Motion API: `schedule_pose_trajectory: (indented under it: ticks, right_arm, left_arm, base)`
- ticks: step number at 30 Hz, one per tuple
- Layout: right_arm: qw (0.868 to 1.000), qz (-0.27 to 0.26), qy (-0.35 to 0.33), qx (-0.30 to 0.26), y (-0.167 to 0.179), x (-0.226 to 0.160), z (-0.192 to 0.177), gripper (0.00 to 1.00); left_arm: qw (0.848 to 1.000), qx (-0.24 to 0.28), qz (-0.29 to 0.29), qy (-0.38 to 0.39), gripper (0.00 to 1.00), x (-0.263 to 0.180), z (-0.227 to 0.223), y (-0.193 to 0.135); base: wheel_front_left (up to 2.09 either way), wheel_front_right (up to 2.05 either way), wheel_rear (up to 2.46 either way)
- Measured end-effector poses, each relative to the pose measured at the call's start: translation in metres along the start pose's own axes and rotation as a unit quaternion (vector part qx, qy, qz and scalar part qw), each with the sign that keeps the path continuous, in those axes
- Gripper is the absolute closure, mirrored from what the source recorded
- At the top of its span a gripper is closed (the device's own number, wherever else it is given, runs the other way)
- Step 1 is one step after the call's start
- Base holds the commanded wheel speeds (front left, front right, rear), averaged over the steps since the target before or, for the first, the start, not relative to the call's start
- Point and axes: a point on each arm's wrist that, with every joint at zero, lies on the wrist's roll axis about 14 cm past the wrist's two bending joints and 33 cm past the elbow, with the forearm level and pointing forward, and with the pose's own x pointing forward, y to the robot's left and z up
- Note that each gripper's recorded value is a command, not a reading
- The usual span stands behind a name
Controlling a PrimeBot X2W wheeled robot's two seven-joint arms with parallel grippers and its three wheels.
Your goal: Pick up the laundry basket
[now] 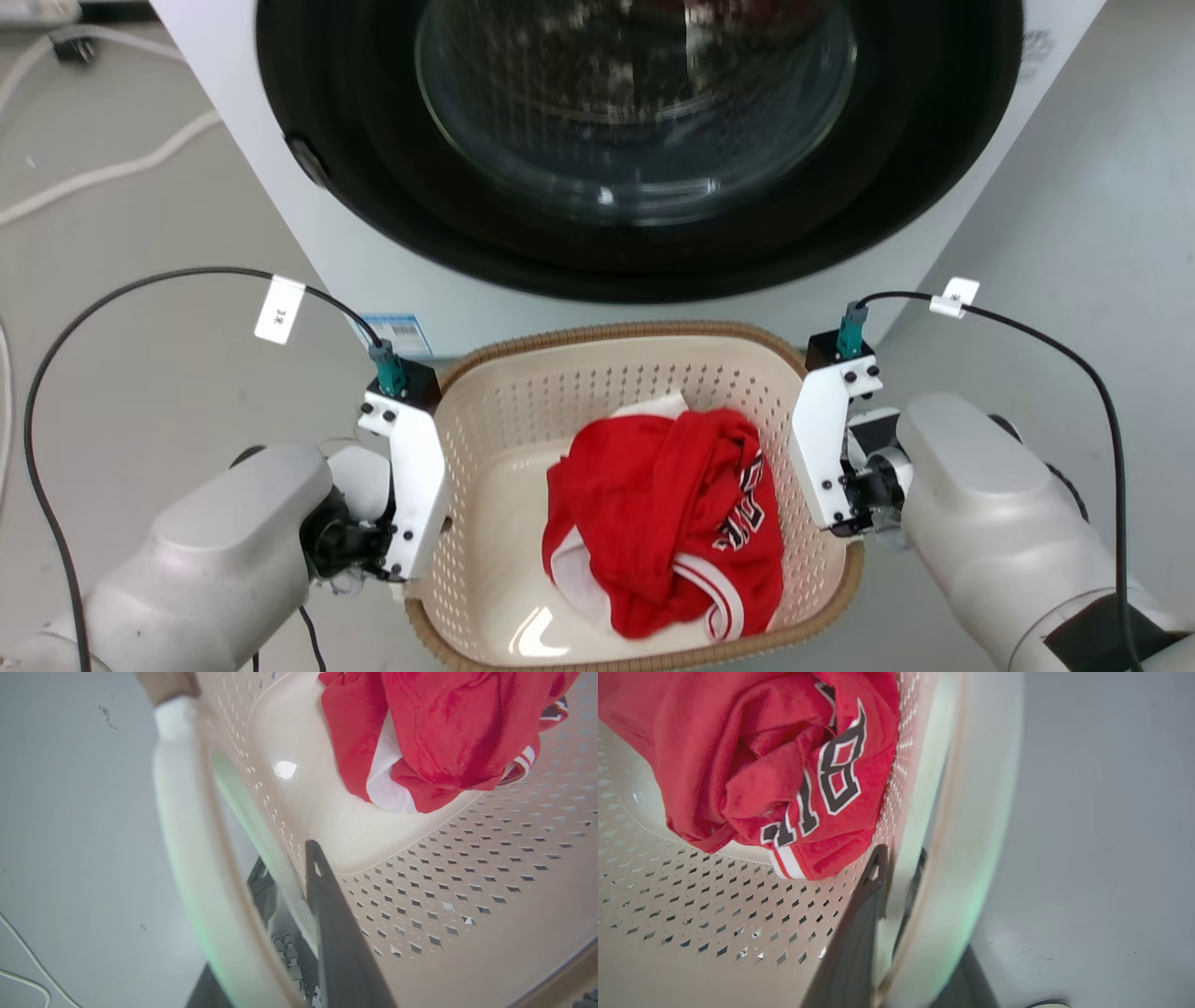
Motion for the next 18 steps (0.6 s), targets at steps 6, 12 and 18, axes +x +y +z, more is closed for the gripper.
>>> schedule_pose_trajectory:
  ticks: [6, 12, 18]
  right_arm:
    - [1.000, -0.002, -0.022, 0.001, 0.007, -0.026, -0.003, 1.00]
    - [0.999, -0.001, -0.034, 0.005, 0.012, -0.042, -0.012, 1.00]
    - [0.999, -0.002, -0.042, 0.015, 0.011, -0.053, -0.017, 1.00]
  left_arm:
    - [1.000, -0.005, 0.005, -0.015, 1.00, -0.025, -0.005, -0.013]
    - [1.000, -0.012, 0.008, -0.018, 1.00, -0.036, -0.015, -0.025]
    - [1.000, -0.003, 0.008, -0.019, 1.00, -0.042, -0.016, -0.035]
  base:
    - [0.00, 0.00, 0.00]
    - [0.00, 0.00, 0.00]
    - [0.00, 0.00, 0.00]
